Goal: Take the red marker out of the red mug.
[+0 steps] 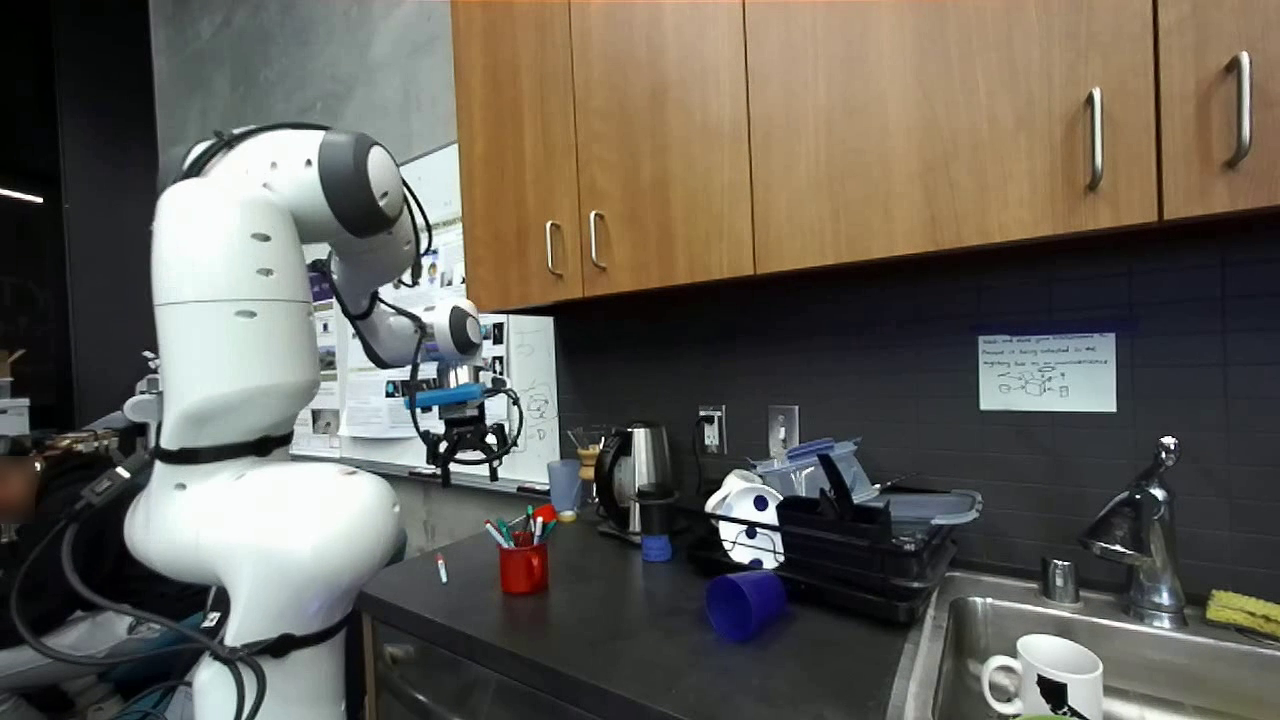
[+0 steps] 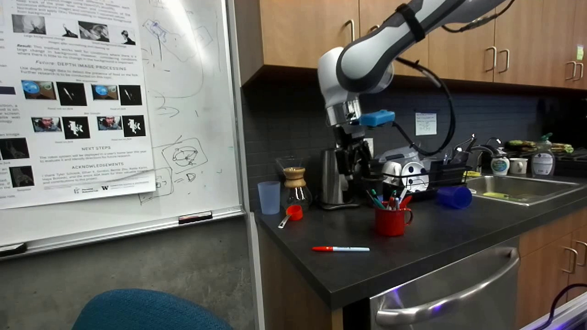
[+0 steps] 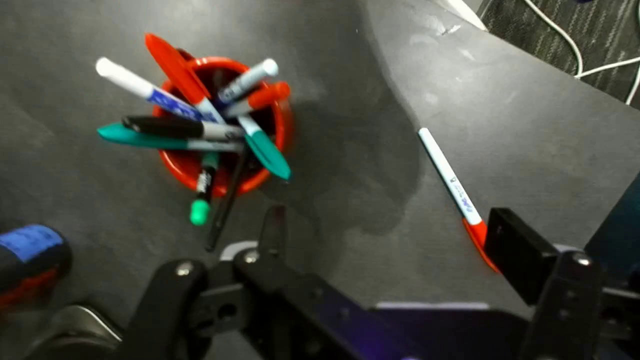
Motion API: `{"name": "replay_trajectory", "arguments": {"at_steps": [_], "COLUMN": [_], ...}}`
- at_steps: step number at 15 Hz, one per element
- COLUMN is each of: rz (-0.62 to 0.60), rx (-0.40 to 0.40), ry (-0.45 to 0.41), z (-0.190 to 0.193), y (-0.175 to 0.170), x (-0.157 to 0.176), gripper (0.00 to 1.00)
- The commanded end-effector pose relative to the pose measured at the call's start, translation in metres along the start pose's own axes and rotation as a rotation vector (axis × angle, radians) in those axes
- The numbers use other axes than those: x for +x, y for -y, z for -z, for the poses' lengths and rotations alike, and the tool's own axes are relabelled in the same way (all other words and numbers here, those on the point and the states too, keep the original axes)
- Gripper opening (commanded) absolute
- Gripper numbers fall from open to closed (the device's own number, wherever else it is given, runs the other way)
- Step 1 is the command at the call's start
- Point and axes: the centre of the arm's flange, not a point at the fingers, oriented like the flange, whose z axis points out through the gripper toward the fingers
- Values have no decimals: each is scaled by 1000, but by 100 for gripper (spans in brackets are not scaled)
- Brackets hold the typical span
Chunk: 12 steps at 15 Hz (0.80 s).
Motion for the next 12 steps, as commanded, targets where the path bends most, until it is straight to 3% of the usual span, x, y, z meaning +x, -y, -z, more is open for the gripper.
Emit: {"name": "replay_trajectory", "arguments": {"at_steps": [1,4,9,10,12], "rz": [-192,-301,-359,-350,-361], "rx": [28,52,87,73,75], "ry": [-46,-78,-90,-71,-84], "z": [-2,-6,-3,-7,-5], "y": [-38,-64,-100,-90,-97], "x": [-71,-102,-138,-115,-125], "gripper": [100,100,100,100,100]}}
